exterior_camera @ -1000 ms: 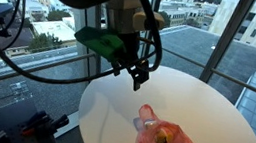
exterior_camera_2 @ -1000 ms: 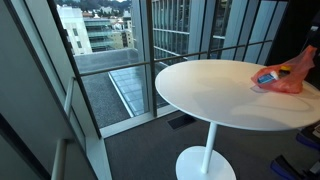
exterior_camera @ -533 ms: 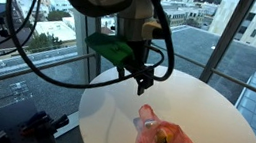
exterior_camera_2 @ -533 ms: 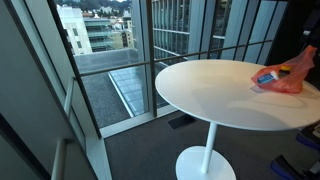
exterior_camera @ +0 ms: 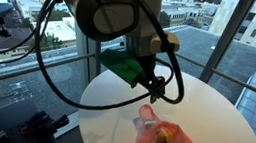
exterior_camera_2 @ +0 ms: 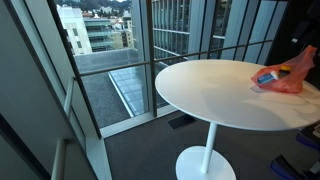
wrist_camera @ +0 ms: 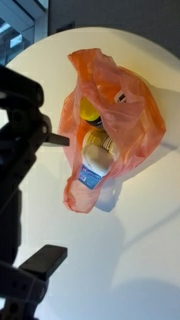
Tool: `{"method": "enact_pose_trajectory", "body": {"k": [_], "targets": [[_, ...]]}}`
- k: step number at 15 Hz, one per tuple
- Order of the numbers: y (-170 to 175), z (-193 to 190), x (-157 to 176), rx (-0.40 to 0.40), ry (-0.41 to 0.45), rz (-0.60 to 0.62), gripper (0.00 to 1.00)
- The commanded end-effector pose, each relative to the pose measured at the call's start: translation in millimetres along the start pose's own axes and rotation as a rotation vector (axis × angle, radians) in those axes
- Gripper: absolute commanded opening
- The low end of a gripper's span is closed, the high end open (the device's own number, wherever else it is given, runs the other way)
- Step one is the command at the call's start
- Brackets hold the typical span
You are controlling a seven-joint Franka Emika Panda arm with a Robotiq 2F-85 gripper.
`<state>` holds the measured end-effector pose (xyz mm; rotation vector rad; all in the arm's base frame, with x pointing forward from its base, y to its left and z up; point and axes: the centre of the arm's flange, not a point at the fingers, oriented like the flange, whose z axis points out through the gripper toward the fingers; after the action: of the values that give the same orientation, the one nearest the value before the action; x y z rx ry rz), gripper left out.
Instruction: Remove the white and blue container from the plastic bag and put it on the table
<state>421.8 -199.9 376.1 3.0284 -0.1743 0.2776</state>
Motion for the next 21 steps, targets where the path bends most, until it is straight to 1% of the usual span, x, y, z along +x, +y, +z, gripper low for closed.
{"method": "enact_pose_trajectory", "body": {"k": [1,7,13,14,15,17,21], "targets": [[11,33,11,-0.003,0.024,0.003,1.0],[24,82,13,0.029,0.021,0.054,1.0],[35,115,10,0.058,-0.003,0.111,1.0],[36,116,10,0.06,-0.009,0.117,1.0],[26,109,0,0.053,-0.019,0.12,1.0],[26,113,-1,0.054,-0.028,0.121,1.0],[25,120,3,0.039,-0.007,0.112,1.0]]}}
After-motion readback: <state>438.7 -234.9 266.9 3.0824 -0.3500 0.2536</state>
